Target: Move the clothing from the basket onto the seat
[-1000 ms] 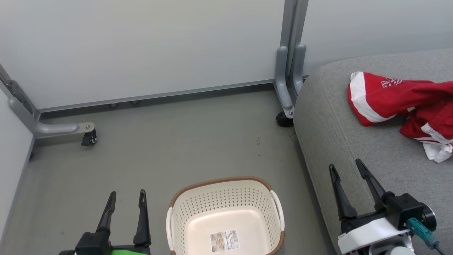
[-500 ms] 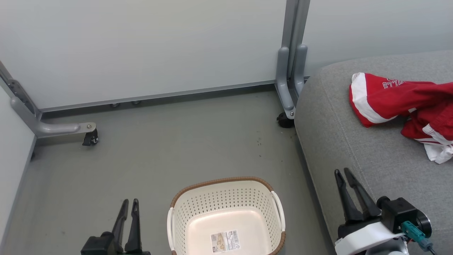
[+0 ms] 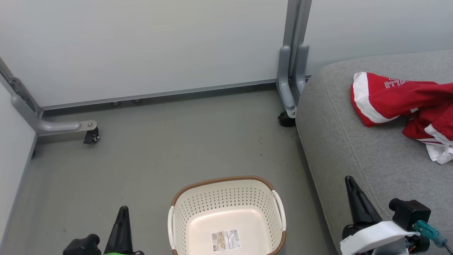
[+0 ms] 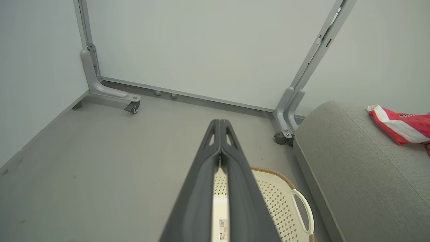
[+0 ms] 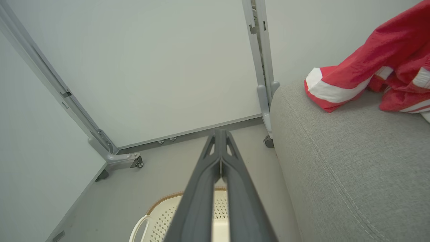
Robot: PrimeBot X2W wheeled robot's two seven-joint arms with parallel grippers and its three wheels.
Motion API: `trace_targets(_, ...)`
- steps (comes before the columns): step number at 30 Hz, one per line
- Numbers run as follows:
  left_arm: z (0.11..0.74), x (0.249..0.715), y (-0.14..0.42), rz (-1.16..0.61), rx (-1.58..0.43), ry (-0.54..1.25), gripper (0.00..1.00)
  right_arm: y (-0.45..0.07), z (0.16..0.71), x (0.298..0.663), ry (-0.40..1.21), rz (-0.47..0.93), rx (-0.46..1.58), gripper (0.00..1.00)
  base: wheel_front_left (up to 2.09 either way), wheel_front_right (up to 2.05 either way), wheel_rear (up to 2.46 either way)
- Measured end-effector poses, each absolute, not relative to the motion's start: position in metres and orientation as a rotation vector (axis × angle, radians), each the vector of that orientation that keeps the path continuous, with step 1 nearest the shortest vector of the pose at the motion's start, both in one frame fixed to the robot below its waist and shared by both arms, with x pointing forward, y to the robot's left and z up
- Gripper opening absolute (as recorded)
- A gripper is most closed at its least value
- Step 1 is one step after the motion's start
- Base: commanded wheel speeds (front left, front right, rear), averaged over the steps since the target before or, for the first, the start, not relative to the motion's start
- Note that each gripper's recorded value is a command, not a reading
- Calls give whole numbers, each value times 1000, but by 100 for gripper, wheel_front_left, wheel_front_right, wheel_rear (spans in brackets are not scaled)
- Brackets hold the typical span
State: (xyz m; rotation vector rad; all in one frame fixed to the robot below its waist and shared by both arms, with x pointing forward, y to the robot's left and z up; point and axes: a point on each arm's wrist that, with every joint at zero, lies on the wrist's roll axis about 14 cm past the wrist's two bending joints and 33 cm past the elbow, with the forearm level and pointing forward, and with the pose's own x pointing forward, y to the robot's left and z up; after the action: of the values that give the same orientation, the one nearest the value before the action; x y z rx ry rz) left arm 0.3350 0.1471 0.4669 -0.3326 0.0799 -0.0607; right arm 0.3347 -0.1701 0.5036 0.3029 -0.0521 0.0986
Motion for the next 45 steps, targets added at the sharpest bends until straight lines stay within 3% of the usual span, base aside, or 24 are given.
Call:
trace_targets(22, 472, 354, 166, 19, -745, 105, 0, -189, 502, 352, -16, 16, 716, 0, 0, 0, 0)
trace_targets(45, 478, 365, 176, 40, -1021, 102, 0, -196, 502, 364, -1, -15, 998, 0, 0, 0, 0)
